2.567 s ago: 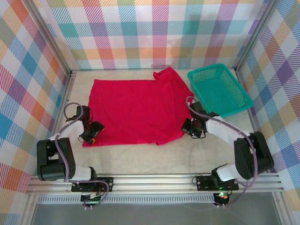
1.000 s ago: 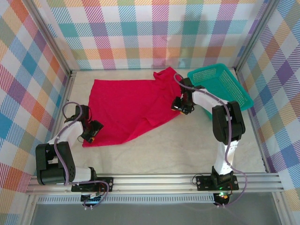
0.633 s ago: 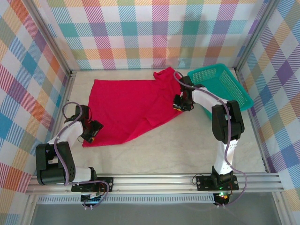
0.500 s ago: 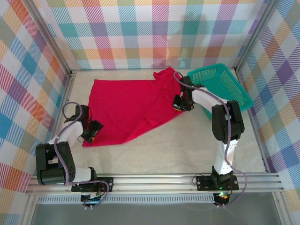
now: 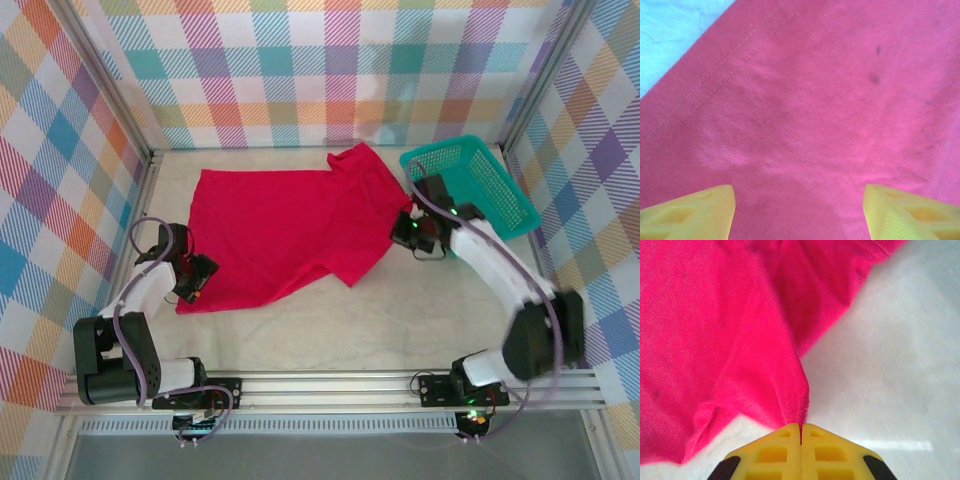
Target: Fold the inside-out t-shirt
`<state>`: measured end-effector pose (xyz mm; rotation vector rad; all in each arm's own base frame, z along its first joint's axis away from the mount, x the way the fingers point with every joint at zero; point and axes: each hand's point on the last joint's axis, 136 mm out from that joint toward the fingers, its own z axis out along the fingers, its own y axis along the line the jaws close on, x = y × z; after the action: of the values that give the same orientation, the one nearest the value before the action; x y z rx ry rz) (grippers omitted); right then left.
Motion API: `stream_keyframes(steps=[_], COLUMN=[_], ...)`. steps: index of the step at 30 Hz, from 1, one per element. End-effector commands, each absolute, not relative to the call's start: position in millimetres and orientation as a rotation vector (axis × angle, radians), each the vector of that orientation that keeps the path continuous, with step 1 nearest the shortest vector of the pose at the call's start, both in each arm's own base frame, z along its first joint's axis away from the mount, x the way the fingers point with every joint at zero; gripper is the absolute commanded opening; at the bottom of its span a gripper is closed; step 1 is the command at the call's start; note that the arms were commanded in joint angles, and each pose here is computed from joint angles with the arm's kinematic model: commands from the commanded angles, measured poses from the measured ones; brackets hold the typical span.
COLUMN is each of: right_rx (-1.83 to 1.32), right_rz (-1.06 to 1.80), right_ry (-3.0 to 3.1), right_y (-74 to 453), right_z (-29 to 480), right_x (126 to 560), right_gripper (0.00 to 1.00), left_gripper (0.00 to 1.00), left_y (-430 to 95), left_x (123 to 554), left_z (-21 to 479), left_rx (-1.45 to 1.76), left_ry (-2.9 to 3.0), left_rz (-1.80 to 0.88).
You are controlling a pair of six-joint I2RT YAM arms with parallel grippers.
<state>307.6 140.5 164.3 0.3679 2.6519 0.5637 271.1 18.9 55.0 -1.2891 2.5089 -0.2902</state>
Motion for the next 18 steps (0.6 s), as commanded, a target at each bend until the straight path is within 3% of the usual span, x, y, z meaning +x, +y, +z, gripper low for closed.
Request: stream_keyframes(steps=[1,8,10,11,12,18], right_rx=[0.53,0.809,0.853,0.87,0.875,0.781], right_rz=[0.567,0.823,0.827,0.806,0.787,0.706], right_ry=[2.705,2.574,2.523,2.498,2.477,2.528], right_y=[116.3,97.4,88.1,81.4,76.2,82.7], right_z=[152.5,126.9,125.1,126.3,129.4,136.4], right_x=[236.4,139.7,128.3,123.8,122.0,148.1], right_gripper=[0.0,0.03,0.32,0.43,0.46,0.45], left_gripper=[0.69,0.68,0.68,0.68,0.68,0.68], left_y=[21.9,17.3,18.6,19.5,20.0,17.4], left_x=[266.4,262.1,260.4,259.4,258.7,265.1], left_z=[62.9,62.3,64.8,66.3,67.9,78.4], left_rx=[-1.298,-1.279,-1.266,-1.262,-1.26,-1.257], left_ry=[2.504,2.521,2.523,2.524,2.523,2.485], left_rz=[-0.264,-0.293,-0.278,-0.27,-0.265,-0.305])
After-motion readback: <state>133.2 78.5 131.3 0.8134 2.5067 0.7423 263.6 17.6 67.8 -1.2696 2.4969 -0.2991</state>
